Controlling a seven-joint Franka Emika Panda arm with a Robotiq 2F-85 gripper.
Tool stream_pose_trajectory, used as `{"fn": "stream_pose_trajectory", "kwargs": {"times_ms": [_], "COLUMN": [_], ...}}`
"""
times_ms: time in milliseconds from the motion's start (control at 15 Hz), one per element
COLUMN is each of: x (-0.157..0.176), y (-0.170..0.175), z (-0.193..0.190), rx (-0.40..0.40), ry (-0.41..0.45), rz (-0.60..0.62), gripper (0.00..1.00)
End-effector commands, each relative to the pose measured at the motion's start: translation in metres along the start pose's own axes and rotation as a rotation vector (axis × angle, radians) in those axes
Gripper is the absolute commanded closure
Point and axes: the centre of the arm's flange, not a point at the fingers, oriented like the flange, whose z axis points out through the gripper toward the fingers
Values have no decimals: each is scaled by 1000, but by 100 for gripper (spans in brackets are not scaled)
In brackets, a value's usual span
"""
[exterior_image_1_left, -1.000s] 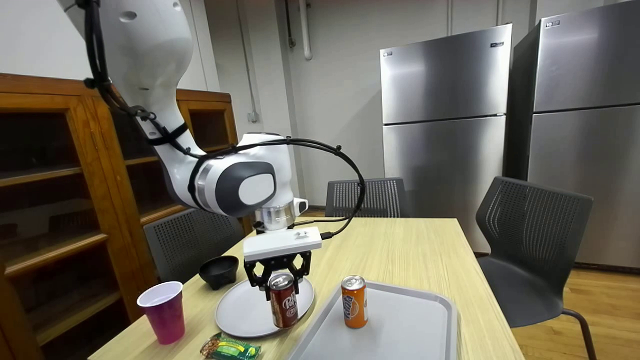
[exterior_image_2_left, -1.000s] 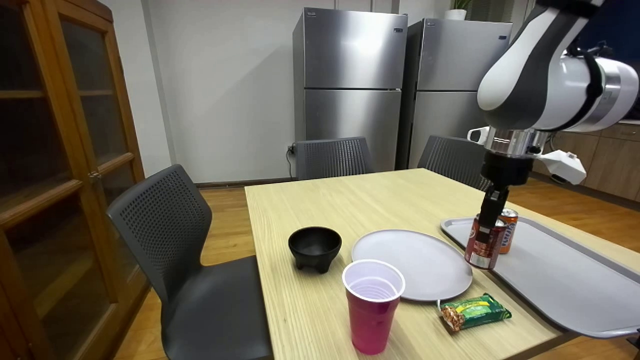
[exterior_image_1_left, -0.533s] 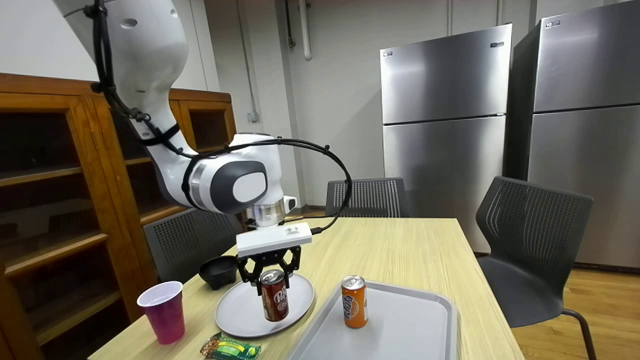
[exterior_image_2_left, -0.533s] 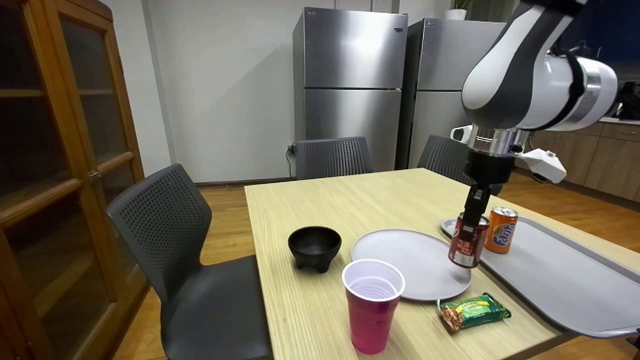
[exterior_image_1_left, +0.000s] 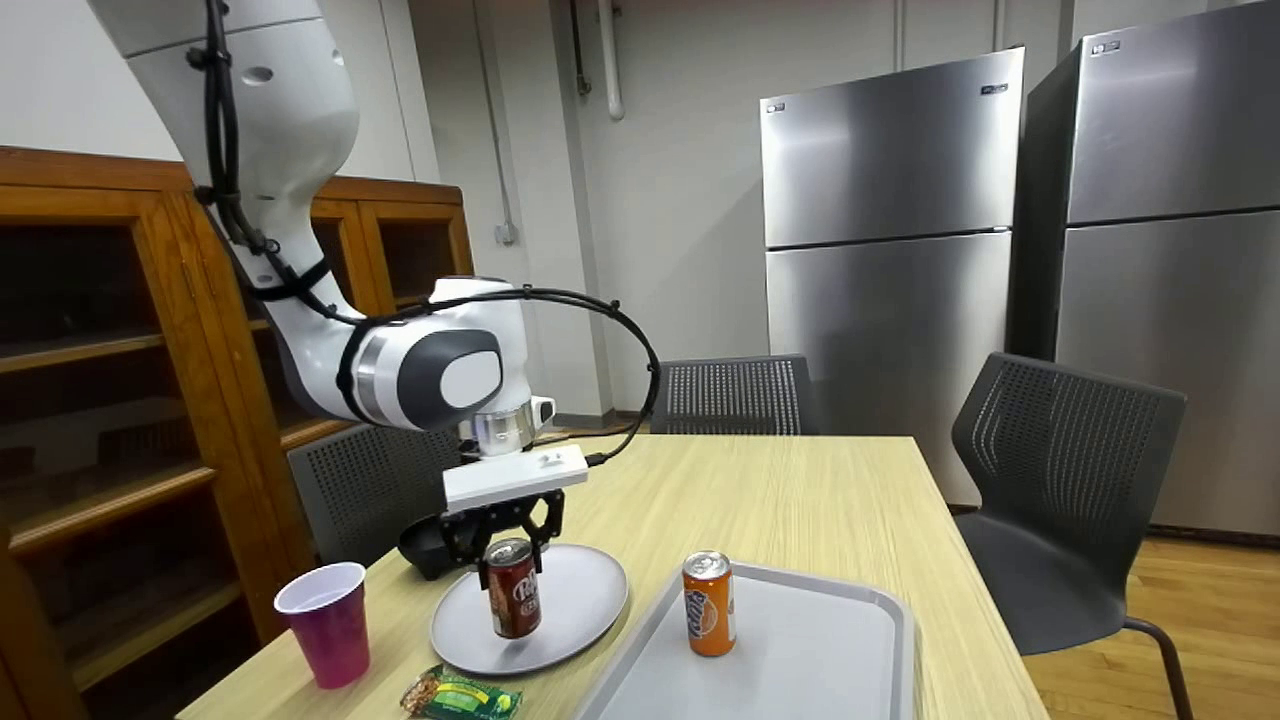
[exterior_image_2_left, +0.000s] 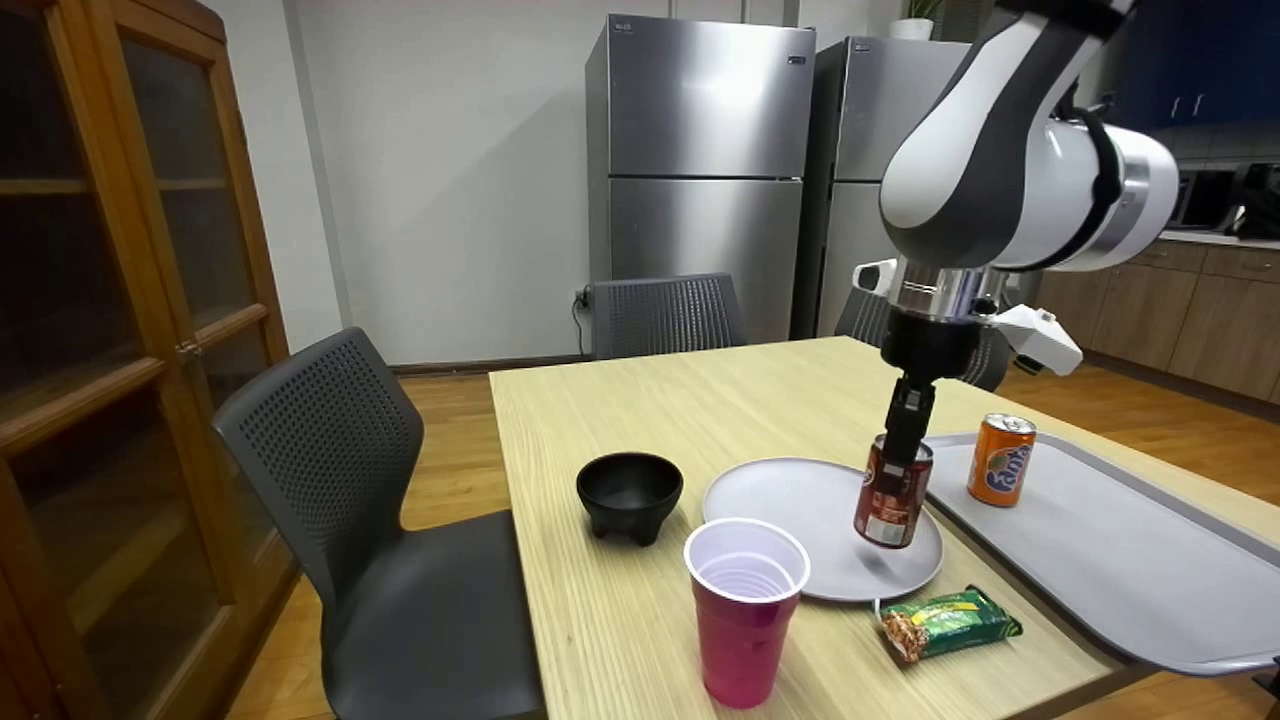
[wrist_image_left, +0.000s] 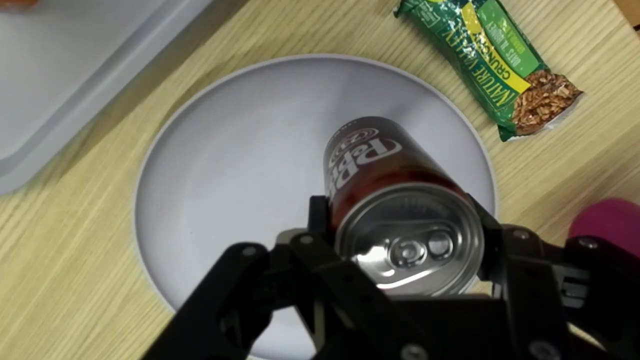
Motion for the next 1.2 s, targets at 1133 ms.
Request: {"fn": "stream_pose_trajectory", "kwargs": {"times_ms": [1133], "x": [62], "y": [-37], "z": [32], "rx": [-6], "ry": [85], "rz": [-117], "gripper": [62]}}
